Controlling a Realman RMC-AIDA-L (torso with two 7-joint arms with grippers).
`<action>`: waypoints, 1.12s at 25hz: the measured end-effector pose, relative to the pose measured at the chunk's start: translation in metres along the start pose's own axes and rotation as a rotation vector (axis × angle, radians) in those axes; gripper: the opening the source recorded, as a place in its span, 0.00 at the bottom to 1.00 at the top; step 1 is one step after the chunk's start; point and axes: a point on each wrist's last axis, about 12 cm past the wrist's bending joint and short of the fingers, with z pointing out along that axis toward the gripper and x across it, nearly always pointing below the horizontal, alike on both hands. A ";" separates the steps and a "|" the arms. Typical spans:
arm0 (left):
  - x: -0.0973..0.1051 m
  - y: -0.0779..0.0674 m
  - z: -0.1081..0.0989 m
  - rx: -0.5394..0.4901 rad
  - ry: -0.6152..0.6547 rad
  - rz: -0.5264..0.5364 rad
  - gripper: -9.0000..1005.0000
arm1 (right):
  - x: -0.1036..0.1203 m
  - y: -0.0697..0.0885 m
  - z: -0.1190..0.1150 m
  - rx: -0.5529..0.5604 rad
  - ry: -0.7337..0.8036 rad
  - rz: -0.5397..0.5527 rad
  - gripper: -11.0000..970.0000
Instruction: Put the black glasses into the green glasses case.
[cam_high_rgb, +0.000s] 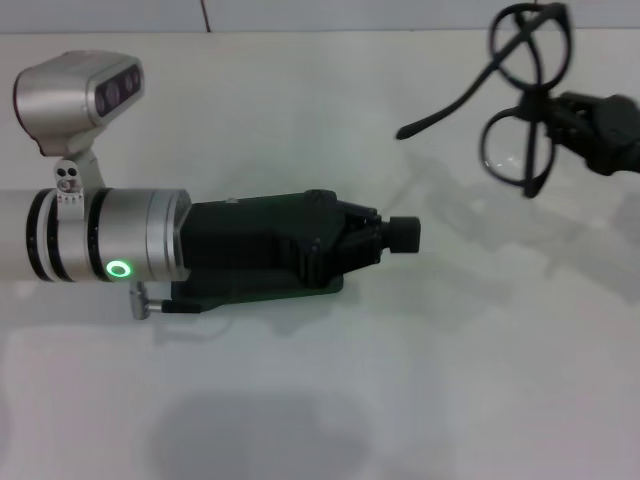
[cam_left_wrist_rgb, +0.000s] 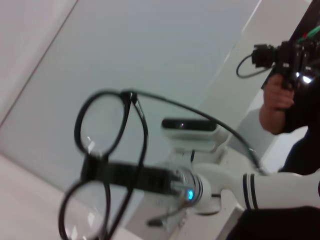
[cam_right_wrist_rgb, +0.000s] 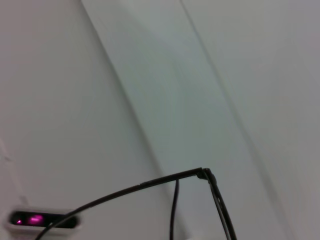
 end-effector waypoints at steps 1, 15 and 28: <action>0.000 0.000 -0.001 0.002 0.016 -0.006 0.03 | -0.001 -0.001 -0.004 0.017 -0.005 -0.040 0.11; 0.004 0.000 -0.004 -0.017 0.102 -0.040 0.03 | 0.010 0.001 0.023 0.007 0.104 -0.634 0.11; 0.007 0.002 0.001 -0.029 0.116 -0.043 0.04 | 0.018 0.019 0.056 -0.130 0.098 -0.660 0.11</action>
